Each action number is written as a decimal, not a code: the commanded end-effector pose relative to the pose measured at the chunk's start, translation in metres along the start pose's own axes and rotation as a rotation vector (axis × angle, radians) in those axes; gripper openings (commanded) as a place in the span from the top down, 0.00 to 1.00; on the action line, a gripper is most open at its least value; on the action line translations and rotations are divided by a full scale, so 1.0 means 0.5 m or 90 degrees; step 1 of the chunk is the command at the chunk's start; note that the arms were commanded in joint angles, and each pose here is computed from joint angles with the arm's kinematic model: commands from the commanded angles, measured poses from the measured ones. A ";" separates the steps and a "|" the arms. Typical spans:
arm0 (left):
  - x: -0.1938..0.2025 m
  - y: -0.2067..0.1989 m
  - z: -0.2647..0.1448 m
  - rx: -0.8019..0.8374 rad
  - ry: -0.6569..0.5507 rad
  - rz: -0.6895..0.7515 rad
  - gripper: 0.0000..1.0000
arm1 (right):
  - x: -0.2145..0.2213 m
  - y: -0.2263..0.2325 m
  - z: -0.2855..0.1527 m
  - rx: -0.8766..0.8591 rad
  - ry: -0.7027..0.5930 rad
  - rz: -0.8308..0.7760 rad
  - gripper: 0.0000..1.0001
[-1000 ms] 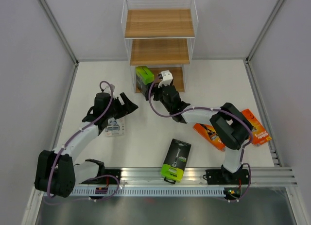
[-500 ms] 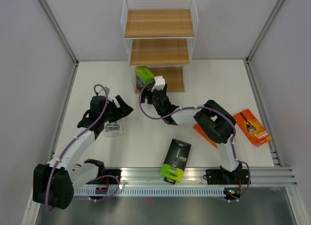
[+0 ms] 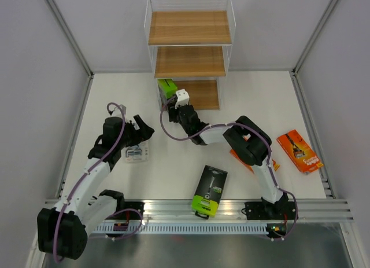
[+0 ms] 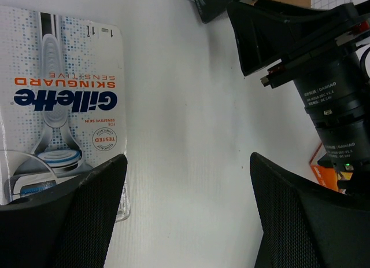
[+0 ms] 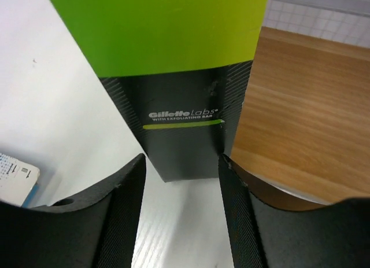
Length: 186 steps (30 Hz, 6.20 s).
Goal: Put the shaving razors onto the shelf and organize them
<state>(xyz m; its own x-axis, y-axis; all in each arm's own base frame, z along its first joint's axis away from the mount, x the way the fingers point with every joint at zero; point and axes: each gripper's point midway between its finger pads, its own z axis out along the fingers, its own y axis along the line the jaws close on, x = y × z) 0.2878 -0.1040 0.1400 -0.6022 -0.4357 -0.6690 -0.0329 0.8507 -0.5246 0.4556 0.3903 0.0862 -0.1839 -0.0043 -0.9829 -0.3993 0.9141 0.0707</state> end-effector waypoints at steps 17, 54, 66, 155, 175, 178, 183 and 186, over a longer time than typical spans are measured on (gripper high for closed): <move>-0.005 0.033 -0.005 -0.040 -0.019 0.036 0.08 | -0.015 -0.060 0.067 -0.149 0.047 -0.088 0.33; -0.019 0.044 0.006 -0.063 -0.026 0.056 0.07 | 0.014 -0.125 0.150 -0.191 0.097 -0.278 0.53; -0.014 0.053 0.010 -0.070 -0.025 0.061 0.07 | -0.002 -0.108 0.180 -0.197 0.086 -0.257 0.50; 0.513 -0.384 -0.065 0.268 0.432 0.183 0.36 | 0.177 -0.073 -0.731 -0.079 0.506 0.480 0.48; 0.233 -0.406 0.205 0.291 0.272 0.154 0.58 | 0.150 -0.050 -0.456 0.026 0.383 0.493 0.69; 0.183 -0.430 0.247 0.328 0.277 0.147 0.58 | 0.129 -0.033 -0.414 0.028 0.377 0.503 0.69; 0.142 -0.410 0.210 0.292 0.263 0.198 0.54 | 0.080 -0.060 -0.428 0.045 0.323 0.494 0.63; 0.113 -0.357 0.168 0.222 0.230 0.211 0.48 | 0.036 -0.124 -0.456 0.090 0.285 0.400 0.54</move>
<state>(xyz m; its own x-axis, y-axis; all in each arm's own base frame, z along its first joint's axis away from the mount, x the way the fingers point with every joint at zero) 0.3381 -0.3108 0.0993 -0.8533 -0.0133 -0.5212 0.3203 0.7753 -0.5443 0.2693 0.2555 0.0680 -0.7418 0.4336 -0.5115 0.0835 0.8166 0.5712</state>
